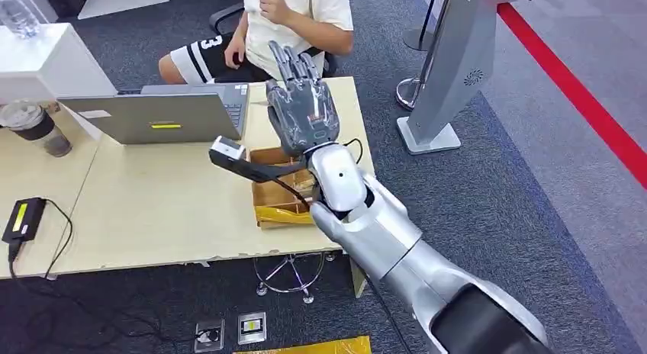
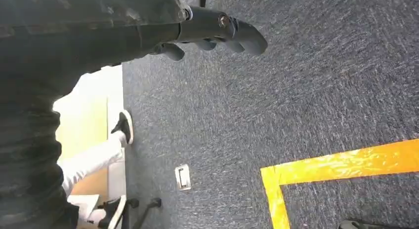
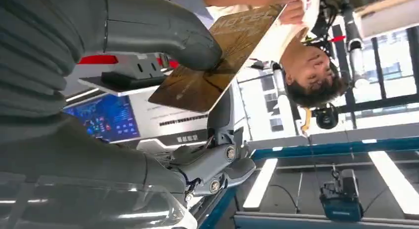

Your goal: Pass the card to the sensor for recognition and then transmit it.

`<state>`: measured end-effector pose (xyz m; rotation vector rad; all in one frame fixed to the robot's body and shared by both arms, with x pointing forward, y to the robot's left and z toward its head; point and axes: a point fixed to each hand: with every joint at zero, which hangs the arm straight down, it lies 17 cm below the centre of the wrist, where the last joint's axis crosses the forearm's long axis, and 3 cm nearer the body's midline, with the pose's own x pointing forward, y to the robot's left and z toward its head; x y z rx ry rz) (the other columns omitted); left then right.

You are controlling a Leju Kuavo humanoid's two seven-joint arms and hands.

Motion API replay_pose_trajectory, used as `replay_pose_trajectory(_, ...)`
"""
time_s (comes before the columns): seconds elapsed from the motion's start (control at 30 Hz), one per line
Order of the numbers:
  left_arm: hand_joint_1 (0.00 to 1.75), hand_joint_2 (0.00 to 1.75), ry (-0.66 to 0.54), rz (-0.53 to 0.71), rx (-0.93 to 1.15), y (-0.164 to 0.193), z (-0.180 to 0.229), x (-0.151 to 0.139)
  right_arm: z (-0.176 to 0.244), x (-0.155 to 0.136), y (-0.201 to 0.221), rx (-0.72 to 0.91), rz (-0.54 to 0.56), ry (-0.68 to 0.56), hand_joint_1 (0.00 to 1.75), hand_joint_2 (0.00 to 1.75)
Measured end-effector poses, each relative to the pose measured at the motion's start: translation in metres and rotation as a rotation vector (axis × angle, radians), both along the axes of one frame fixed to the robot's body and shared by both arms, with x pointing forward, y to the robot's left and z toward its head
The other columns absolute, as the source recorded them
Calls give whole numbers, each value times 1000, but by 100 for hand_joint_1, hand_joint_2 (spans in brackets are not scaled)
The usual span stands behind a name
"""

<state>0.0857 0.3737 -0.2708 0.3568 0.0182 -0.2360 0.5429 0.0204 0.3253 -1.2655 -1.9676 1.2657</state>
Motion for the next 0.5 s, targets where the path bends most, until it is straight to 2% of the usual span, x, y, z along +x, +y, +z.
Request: replay_pose_trajectory(0.5, 0, 175, -7, -6, 19, 3, 1, 1, -16, 22, -24, -103, -97, -11, 175, 175)
